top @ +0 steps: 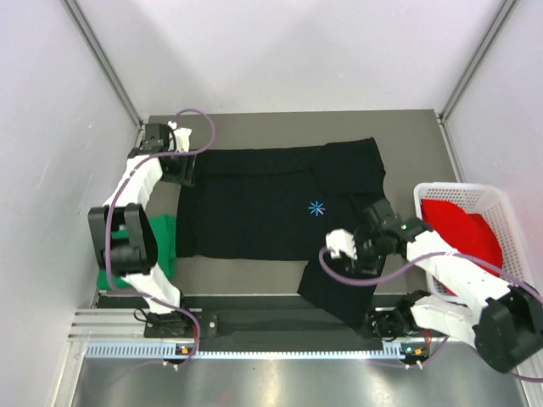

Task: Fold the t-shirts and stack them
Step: Fold the tshirt

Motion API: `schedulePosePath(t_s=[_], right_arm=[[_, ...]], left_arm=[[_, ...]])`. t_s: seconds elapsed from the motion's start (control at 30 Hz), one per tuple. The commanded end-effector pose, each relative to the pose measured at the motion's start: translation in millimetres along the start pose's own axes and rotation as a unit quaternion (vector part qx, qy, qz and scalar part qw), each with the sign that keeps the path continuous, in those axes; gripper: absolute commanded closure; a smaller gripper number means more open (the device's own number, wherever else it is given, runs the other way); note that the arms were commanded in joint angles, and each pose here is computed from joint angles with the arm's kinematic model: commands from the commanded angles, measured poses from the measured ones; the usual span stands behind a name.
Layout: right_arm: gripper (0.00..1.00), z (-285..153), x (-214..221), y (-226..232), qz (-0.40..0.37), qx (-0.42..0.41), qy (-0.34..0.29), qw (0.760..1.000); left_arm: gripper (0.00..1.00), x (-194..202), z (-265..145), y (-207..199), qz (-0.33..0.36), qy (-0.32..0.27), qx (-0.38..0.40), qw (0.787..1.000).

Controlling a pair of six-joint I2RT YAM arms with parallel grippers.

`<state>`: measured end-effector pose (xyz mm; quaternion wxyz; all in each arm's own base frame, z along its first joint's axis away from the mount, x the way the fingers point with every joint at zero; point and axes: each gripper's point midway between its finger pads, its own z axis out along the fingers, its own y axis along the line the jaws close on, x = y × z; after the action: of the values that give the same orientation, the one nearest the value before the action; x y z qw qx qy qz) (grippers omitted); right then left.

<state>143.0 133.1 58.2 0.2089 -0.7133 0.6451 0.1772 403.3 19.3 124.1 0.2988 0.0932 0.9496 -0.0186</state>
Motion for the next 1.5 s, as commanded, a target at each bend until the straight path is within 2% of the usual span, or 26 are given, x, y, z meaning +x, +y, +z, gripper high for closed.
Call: schedulePosePath(t_s=[0.0, 0.07, 0.1, 0.13, 0.17, 0.2, 0.23, 0.27, 0.3, 0.33, 0.4, 0.43, 0.57, 0.63, 0.83, 1.0, 1.13, 1.3, 1.47], right_arm=[[0.55, -25.7, -35.3, -74.7, 0.049, 0.111, -0.08, 0.989], [0.55, -44.3, -49.4, -111.2, 0.095, 0.149, -0.127, 0.976], [0.54, -55.8, -53.3, -130.6, 0.11, 0.171, -0.151, 0.967], [0.53, -70.0, -45.6, -148.2, 0.166, 0.191, -0.169, 0.952], [0.53, -79.3, -51.6, -168.3, 0.184, 0.188, -0.199, 0.944], [0.53, -93.2, -41.5, -185.8, 0.236, 0.199, -0.219, 0.926], [0.52, -86.6, -31.9, -198.4, 0.274, 0.181, -0.225, 0.917], [0.52, -100.2, -39.6, -214.4, 0.281, 0.178, -0.253, 0.908], [0.52, -104.7, -34.2, -226.3, 0.312, 0.178, -0.268, 0.894], [0.51, -99.6, -16.8, -238.6, 0.339, 0.173, -0.267, 0.885], [0.51, -110.5, -10.4, -262.8, 0.343, 0.187, -0.271, 0.88], [0.51, -101.1, 1.7, -272.2, 0.365, 0.179, -0.266, 0.874], [0.5, -112.5, 19.1, -310.6, 0.393, 0.191, -0.288, 0.852], [0.5, -111.7, 29.0, -321.0, 0.408, 0.193, -0.299, 0.841], [0.5, -115.6, 38.1, -344.6, 0.42, 0.206, -0.321, 0.823], [0.49, -122.7, 58.9, -380.7, 0.463, 0.231, -0.341, 0.785], [0.45, -95.0, 89.4, -404.1, 0.512, 0.224, -0.313, 0.768], [0.44, -86.7, 122.0, -425.6, 0.53, 0.258, -0.262, 0.764], [0.44, -75.6, 142.4, -445.0, 0.55, 0.274, -0.248, 0.749]], left_arm=[[0.39, -50.8, 2.2, 18.2, 0.006, -0.051, -0.028, 0.998], [0.33, -59.4, 19.4, 27.6, -0.008, -0.046, -0.036, 0.998], [0.32, -81.3, 16.7, 32.7, -0.013, -0.069, -0.037, 0.997], [0.25, -81.7, 33.1, 34.6, -0.035, -0.06, -0.031, 0.997], [0.22, -87.3, 38.3, 34.1, -0.049, -0.065, -0.009, 0.997], [0.21, -102.7, 37.6, 35.5, -0.06, -0.077, 0.004, 0.995], [0.21, -96.3, 57.3, 37.3, -0.087, -0.058, 0.018, 0.994], [0.21, -114.4, 56.2, 37.4, -0.093, -0.074, 0.034, 0.992], [0.23, -112.4, 62.2, 36.6, -0.103, -0.062, 0.044, 0.992], [0.25, -106.2, 79.5, 38.4, -0.119, -0.046, 0.052, 0.991], [0.29, -115.9, 86.2, 42.6, -0.126, -0.056, 0.059, 0.989], [0.31, -115.1, 96.9, 44.0, -0.133, -0.056, 0.061, 0.988], [0.33, -115.9, 115.3, 54.0, -0.14, -0.061, 0.062, 0.986], [0.34, -106.8, 129.4, 55.3, -0.139, -0.045, 0.064, 0.987], [0.37, -100.4, 152.1, 57.4, -0.141, -0.051, 0.075, 0.986], [0.46, -101.3, 164.2, 58.9, -0.146, -0.057, 0.079, 0.984], [0.53, -95.1, 173.3, 57.3, -0.147, -0.05, 0.082, 0.984], [0.57, -93.3, 176.5, 64.5, -0.15, -0.05, 0.068, 0.985], [0.76, -94.5, 175.5, 68.0, -0.151, -0.051, 0.063, 0.985]])
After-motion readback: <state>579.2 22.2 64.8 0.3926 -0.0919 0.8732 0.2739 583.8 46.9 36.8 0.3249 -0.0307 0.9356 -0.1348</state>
